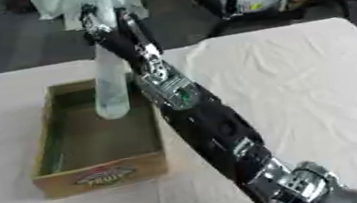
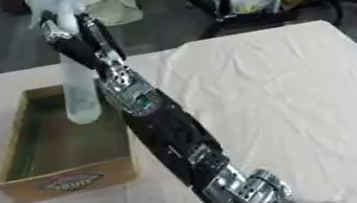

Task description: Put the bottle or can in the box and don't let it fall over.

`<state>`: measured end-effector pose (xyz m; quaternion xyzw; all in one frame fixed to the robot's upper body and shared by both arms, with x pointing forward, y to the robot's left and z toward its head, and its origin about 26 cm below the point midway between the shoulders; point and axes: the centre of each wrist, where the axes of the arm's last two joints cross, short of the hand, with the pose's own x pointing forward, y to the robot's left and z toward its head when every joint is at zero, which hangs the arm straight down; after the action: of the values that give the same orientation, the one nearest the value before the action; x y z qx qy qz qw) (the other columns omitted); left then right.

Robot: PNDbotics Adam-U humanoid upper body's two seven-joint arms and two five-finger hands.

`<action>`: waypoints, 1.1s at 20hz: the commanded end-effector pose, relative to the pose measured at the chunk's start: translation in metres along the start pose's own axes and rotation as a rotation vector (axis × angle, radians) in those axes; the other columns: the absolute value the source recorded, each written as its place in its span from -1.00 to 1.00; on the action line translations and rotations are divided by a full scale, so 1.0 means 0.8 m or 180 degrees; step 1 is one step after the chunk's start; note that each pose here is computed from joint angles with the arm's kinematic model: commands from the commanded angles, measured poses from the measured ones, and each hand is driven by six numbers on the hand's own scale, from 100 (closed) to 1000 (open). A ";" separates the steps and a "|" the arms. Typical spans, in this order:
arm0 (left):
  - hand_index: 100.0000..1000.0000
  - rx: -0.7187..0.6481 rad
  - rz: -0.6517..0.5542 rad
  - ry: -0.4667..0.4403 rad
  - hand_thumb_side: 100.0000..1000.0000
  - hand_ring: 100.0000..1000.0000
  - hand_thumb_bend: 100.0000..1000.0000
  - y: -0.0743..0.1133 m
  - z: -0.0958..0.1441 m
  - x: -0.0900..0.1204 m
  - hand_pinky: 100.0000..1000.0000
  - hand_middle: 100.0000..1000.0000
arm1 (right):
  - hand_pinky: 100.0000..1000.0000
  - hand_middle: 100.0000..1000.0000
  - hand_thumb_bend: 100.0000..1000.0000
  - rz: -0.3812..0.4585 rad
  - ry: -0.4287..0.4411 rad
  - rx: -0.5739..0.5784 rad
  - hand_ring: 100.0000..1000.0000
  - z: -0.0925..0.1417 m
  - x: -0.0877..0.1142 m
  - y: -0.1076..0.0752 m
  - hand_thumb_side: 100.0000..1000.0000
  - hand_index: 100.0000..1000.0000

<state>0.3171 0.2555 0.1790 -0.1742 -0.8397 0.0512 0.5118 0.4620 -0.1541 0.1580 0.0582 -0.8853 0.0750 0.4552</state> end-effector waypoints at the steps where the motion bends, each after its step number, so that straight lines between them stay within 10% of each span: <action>1: 0.62 0.0002 -0.0046 -0.0113 0.59 1.00 -0.70 -0.004 -0.004 0.012 1.00 1.00 | 0.27 0.42 -1.00 0.0018 0.0013 0.0150 0.24 -0.002 -0.003 0.000 -0.18 -0.04; 12: 0.61 -0.0076 -0.0078 -0.0118 0.58 1.00 -0.72 -0.004 -0.003 0.012 1.00 1.00 | 0.52 0.69 -1.00 0.0306 0.0539 0.0821 0.56 0.027 -0.043 0.001 -0.18 0.25; 22: 0.61 -0.0102 -0.0124 -0.0072 0.59 1.00 -0.73 0.000 0.000 0.009 1.00 1.00 | 0.84 1.00 -1.00 0.0713 0.0653 0.1501 0.97 0.020 -0.031 -0.006 -0.18 0.93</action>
<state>0.3154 0.2550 0.1777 -0.1718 -0.8421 0.0424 0.5094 0.4614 -0.1568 0.1098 0.0684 -0.7863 0.3170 0.5259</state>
